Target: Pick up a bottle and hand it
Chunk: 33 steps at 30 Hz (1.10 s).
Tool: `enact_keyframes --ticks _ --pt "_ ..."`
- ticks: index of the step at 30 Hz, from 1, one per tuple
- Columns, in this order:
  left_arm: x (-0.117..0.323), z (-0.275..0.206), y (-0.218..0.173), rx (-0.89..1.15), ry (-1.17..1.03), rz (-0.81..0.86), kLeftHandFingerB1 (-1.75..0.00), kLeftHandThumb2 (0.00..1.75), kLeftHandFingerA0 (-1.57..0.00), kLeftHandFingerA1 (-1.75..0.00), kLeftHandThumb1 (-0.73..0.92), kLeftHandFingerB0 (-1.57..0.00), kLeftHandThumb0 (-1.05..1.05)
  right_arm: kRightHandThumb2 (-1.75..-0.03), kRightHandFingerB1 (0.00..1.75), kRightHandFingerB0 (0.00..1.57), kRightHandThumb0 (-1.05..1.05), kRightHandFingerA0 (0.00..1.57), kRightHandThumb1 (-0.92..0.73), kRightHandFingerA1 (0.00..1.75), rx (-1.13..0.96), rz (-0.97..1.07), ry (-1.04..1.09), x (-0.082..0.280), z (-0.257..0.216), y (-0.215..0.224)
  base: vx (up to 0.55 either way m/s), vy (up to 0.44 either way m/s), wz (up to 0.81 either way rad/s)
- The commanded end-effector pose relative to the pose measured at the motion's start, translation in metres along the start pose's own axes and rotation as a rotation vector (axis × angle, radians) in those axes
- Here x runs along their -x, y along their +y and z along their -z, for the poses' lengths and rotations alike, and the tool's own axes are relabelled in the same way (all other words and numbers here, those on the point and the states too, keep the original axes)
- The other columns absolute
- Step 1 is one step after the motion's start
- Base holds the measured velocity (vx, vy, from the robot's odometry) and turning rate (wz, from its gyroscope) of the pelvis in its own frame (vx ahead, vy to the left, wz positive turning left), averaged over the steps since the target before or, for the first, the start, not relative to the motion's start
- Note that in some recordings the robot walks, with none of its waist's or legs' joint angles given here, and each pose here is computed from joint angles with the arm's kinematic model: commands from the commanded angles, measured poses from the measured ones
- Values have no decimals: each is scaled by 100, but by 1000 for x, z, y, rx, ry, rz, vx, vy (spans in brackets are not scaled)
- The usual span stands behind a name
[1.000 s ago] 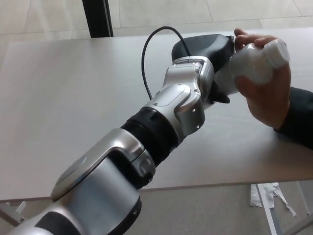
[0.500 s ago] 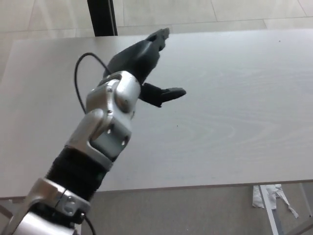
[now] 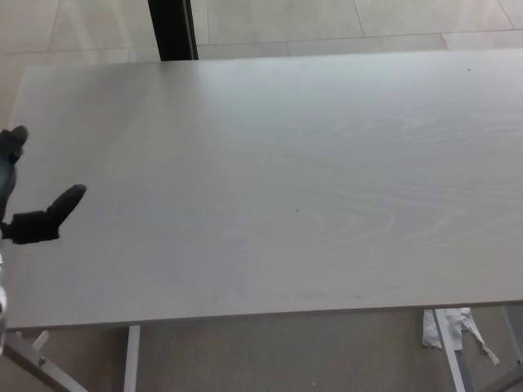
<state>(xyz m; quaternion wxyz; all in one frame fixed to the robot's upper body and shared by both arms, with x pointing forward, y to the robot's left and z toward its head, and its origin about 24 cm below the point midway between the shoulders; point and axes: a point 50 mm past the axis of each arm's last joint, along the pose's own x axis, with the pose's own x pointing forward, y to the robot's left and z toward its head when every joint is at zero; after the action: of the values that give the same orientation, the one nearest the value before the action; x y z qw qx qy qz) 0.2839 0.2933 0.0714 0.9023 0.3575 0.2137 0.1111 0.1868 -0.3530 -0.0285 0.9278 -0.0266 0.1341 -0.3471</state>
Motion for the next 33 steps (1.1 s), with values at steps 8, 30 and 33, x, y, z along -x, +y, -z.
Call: enact_keyframes --ticks 8,30,33 --pt "202 200 221 536 197 -912 -21 95 -12 -66 55 0 -92 -122 118 46 -105 157 -42 169 100 157 77 -2 5 -73 0 0 0" --pt "157 241 91 673 514 -201 -47 58 -42 -79 60 -21 -66 -117 116 41 -105 157 -40 170 86 138 105 5 19 -78 0 0 0" --pt "158 241 97 671 499 -211 -48 58 -49 -77 61 -26 -67 -121 113 37 -105 157 -43 175 78 123 98 6 19 -78 0 0 0"
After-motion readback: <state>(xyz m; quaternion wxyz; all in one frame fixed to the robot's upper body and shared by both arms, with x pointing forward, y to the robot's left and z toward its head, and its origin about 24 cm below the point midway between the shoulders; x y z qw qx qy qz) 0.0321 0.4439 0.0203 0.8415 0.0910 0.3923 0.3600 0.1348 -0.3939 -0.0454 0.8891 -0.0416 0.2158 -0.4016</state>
